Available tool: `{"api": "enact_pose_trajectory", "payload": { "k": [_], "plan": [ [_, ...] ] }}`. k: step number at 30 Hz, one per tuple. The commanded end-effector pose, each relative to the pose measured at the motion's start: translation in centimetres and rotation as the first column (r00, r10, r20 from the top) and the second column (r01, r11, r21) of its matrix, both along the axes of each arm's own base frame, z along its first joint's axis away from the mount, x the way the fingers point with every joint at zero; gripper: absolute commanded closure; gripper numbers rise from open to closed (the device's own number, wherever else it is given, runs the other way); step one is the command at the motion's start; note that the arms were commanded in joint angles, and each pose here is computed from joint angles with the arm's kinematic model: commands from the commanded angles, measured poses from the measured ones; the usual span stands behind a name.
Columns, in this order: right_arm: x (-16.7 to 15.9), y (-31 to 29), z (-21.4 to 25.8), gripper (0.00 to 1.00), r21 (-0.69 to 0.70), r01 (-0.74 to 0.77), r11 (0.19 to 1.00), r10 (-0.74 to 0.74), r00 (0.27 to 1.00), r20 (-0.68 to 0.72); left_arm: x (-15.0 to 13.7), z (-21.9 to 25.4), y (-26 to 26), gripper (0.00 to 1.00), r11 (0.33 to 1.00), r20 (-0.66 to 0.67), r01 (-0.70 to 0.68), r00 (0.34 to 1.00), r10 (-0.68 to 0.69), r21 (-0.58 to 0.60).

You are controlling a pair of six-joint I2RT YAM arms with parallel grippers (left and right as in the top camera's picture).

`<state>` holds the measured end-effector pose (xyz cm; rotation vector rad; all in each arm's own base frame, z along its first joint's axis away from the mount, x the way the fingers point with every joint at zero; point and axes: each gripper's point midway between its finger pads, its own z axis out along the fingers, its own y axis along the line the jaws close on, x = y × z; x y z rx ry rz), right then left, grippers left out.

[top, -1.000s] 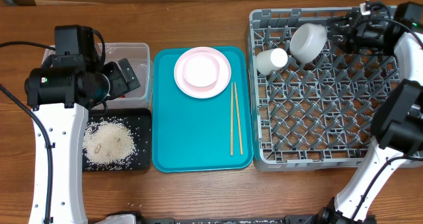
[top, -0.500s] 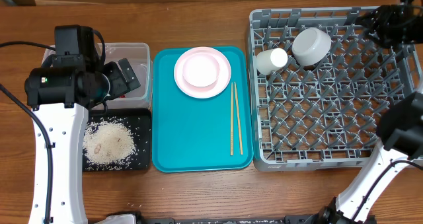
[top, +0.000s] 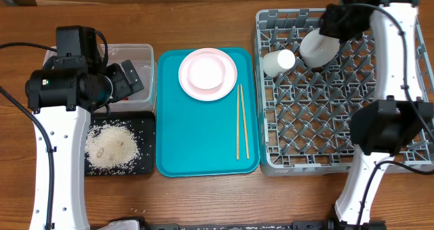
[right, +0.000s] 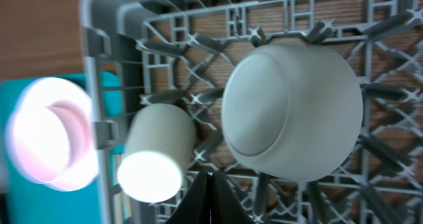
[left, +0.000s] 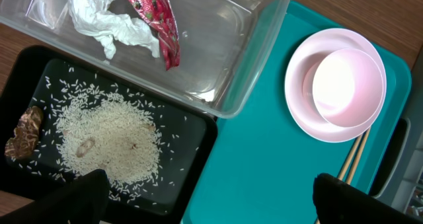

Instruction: Sort waste into correct bins and load items into the dishwasher

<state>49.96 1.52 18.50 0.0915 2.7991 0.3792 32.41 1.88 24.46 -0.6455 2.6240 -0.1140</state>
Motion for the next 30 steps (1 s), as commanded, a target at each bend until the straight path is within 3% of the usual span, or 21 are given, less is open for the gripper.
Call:
{"api": "enact_pose_trajectory", "payload": {
  "k": [1,15,19,22,27,30],
  "plan": [
    [-0.3,-1.8,0.2,0.96,-0.19,0.048,0.981,-0.047,0.999,0.009,0.1,0.4,0.4,0.0,1.0,0.01,-0.012,1.0,0.012,0.011],
    [-0.1,-4.0,-4.8,0.96,-0.329,0.103,0.939,-0.121,0.992,-0.034,0.1,0.4,0.4,0.0,1.0,0.01,-0.012,1.0,0.012,0.011],
    [-0.3,-6.9,-4.2,0.96,-0.43,0.182,0.884,-0.204,0.979,-0.006,0.1,0.4,0.4,0.0,1.0,0.01,-0.012,1.0,0.012,0.011],
    [-0.1,-7.1,-2.9,0.95,-0.43,0.195,0.882,-0.208,0.978,0.017,0.1,0.4,0.4,0.0,1.0,0.01,-0.012,1.0,0.012,0.011],
    [-0.7,-4.8,-1.1,0.79,-0.352,0.159,0.922,-0.166,0.986,0.009,0.1,0.4,0.4,0.0,1.0,0.01,-0.012,1.0,0.012,0.011],
    [-1.2,-1.8,-0.8,0.65,-0.213,0.105,0.971,-0.112,0.993,-0.021,0.1,0.4,0.4,0.0,1.0,0.01,-0.012,1.0,0.012,0.011]
  ]
}}
